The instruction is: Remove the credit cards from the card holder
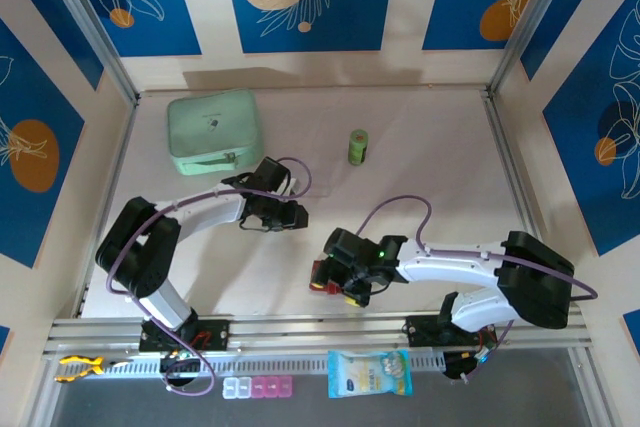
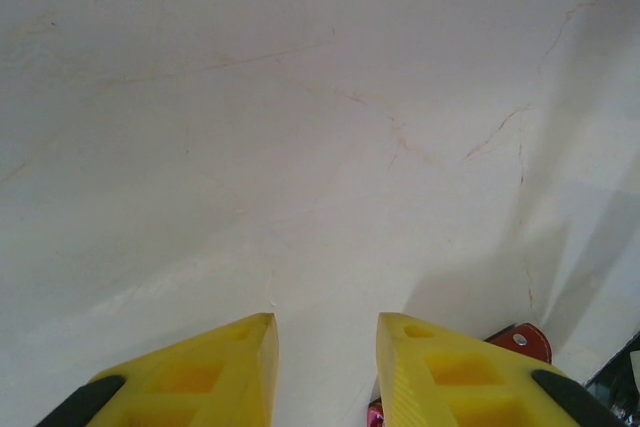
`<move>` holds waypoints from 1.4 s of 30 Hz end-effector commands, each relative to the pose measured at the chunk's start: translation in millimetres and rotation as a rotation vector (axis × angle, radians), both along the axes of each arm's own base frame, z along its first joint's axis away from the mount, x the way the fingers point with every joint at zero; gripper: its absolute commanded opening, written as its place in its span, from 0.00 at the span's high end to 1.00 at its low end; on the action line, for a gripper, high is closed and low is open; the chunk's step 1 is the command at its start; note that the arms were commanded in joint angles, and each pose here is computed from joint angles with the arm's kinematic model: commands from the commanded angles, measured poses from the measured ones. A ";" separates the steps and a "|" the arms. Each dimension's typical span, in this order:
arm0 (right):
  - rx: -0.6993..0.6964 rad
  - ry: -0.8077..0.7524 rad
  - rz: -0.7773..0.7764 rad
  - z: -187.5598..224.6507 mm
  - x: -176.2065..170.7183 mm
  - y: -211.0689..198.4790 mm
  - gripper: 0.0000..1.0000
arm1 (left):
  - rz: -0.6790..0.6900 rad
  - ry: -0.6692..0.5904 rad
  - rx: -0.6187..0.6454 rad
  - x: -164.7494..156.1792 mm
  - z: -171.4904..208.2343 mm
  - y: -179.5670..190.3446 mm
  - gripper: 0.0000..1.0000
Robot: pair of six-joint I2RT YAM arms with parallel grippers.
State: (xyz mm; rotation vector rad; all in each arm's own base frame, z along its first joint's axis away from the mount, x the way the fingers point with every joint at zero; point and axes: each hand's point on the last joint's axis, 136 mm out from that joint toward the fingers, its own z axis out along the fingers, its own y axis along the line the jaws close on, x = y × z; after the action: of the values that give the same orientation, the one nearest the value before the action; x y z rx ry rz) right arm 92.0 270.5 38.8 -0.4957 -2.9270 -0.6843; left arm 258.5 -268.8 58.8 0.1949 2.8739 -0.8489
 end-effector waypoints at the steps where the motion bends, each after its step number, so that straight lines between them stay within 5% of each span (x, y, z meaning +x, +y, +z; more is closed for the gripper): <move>1: 0.003 -0.018 -0.001 1.6 8.9 -1.7 0.16 | 0.004 -0.016 -0.028 -1.3 12.6 -2.7 0.67; 12: 0.127 -0.100 0.005 10.0 65.1 9.5 0.15 | 0.009 -0.021 -0.006 -7.3 17.8 5.5 0.61; 20: 0.290 -0.167 0.093 34.2 93.3 33.3 0.16 | -0.011 -0.014 0.036 -18.2 15.7 10.9 0.45; 31: 0.085 -0.215 -0.076 48.9 102.9 -70.9 0.16 | -0.053 -0.042 0.322 -51.4 5.6 7.8 0.06; 42: 0.150 -0.293 -0.196 79.6 112.0 -124.4 0.17 | -0.124 -0.057 0.504 -76.9 -16.1 -30.1 0.01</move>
State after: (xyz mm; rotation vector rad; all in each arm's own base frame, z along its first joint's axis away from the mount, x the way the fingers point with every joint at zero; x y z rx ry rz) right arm 219.8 149.4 123.3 -0.7940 -3.1192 -1.0925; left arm 184.4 -307.4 49.3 0.4561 2.9641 -0.2641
